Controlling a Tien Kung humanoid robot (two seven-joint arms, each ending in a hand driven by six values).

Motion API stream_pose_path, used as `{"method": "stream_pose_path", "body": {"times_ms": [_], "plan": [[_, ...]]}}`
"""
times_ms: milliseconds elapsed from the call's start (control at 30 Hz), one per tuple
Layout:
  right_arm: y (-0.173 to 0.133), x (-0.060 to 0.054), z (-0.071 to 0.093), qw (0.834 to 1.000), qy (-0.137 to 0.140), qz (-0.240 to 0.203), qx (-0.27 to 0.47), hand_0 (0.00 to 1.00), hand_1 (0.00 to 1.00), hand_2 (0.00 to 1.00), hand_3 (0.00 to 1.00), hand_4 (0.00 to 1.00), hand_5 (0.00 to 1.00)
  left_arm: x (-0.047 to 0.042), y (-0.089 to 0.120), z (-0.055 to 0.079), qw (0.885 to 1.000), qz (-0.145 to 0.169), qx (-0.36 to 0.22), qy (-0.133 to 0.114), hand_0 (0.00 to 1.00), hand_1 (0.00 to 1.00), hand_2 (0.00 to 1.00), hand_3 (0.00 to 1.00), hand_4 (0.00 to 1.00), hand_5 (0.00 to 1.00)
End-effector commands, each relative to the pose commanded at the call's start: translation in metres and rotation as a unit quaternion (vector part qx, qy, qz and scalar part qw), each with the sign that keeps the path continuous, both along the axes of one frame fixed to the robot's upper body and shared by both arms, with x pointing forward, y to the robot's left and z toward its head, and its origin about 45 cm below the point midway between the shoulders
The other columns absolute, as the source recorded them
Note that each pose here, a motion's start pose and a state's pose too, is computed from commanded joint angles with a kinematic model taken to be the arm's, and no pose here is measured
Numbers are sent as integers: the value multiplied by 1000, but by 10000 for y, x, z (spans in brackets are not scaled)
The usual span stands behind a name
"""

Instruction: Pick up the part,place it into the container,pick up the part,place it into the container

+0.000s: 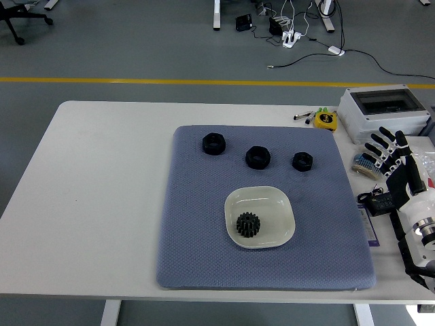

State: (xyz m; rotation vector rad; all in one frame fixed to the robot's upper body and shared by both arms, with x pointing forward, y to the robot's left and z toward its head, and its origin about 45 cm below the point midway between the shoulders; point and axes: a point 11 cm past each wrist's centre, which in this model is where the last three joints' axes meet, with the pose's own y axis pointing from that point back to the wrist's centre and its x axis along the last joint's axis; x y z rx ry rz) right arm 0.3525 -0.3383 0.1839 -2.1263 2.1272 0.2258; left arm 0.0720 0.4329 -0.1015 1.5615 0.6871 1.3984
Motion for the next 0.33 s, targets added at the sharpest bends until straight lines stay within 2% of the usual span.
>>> {"method": "stream_pose_path", "body": {"times_ms": [333], "plan": [[-43,7,32,1000,-8,-11,-4,795,788,836,875,998,852,26,-3,4,1000,3,0,-5,705,645,715,618,716,682]]}}
